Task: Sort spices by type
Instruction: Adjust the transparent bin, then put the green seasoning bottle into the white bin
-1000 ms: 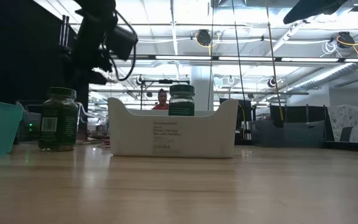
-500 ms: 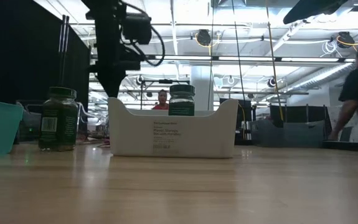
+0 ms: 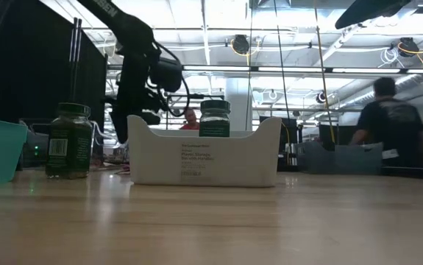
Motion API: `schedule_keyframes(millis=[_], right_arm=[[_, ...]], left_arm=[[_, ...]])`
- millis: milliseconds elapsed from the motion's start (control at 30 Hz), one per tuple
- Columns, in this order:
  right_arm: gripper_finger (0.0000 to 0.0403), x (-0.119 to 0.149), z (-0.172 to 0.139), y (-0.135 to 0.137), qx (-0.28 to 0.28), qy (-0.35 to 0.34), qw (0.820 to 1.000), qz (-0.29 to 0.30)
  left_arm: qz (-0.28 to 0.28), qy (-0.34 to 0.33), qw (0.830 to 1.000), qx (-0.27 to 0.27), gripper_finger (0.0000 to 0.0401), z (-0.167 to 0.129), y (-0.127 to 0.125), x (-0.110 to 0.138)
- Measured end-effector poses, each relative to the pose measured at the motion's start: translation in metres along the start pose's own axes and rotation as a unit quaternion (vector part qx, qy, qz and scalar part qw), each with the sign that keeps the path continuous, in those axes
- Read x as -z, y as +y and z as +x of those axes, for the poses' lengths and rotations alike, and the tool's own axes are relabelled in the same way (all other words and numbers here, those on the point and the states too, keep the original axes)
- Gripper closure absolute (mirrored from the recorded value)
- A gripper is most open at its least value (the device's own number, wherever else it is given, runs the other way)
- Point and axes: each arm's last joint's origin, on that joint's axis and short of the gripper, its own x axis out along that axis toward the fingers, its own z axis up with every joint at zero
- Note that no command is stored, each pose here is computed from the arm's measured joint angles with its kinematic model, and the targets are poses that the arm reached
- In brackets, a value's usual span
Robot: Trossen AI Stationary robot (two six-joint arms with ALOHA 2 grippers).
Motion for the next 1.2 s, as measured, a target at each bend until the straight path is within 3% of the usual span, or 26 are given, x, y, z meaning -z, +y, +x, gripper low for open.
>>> schedule_keyframes(millis=[467,733,1000,1100,1200], right_arm=[[0.0403,0.000,0.000,0.000,0.000,0.000,1.000,0.002],[0.0403,0.000,0.000,0.000,0.000,0.000,1.000,0.003],[0.0403,0.000,0.000,0.000,0.000,0.000,1.000,0.022],[0.0403,0.001,0.001,0.001,0.002,0.004,1.000,0.030],[0.0403,0.005,0.003,0.003,0.005,0.008,1.000,0.029]], left_arm=[[-0.038,-0.002,0.998,-0.048,0.0397,0.012,0.024,-0.010],[-0.014,-0.010,0.998,-0.054,0.0394,0.006,0.020,-0.007],[0.023,-0.071,0.997,-0.036,0.0392,-0.046,0.008,0.011],[0.032,-0.135,0.990,0.009,0.0391,-0.076,-0.014,0.030],[0.062,-0.215,0.973,0.050,0.0391,-0.108,-0.041,0.057]])
